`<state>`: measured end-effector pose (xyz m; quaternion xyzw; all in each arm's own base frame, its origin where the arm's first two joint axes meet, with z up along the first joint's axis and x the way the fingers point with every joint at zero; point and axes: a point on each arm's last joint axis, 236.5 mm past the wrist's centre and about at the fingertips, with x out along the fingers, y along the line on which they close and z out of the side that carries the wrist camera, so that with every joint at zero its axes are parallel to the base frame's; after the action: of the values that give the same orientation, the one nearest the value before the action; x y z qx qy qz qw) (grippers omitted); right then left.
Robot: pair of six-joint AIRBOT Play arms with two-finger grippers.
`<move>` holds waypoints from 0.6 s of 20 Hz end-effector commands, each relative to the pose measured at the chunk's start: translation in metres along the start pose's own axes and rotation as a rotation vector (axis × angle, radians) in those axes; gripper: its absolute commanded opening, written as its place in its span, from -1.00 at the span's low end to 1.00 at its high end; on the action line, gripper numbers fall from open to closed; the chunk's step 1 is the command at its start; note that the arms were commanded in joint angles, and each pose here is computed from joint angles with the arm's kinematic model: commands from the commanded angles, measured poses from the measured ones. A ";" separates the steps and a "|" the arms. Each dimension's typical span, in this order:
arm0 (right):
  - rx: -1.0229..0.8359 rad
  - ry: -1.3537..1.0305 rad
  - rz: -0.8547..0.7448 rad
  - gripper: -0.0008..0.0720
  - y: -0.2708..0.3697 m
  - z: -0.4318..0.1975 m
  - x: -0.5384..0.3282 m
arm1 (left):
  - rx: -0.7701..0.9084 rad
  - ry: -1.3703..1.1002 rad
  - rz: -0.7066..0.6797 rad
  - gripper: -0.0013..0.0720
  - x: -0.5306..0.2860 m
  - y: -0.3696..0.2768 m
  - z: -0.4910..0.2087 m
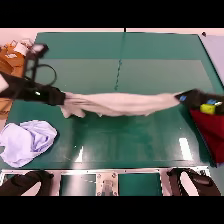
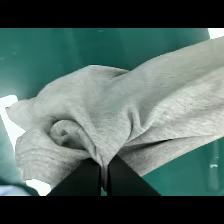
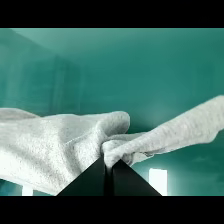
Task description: Fold the shirts.
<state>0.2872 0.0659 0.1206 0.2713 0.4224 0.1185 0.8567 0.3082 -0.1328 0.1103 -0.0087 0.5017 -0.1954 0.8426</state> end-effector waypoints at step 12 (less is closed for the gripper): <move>0.233 0.112 -0.106 0.42 -0.118 -0.027 0.122 | -0.197 0.059 -0.118 -0.63 0.142 0.005 -0.022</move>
<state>0.3187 0.0432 -0.0450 0.3396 0.5056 0.0437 0.7919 0.3412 -0.1669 -0.0243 -0.1088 0.5473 -0.1899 0.8078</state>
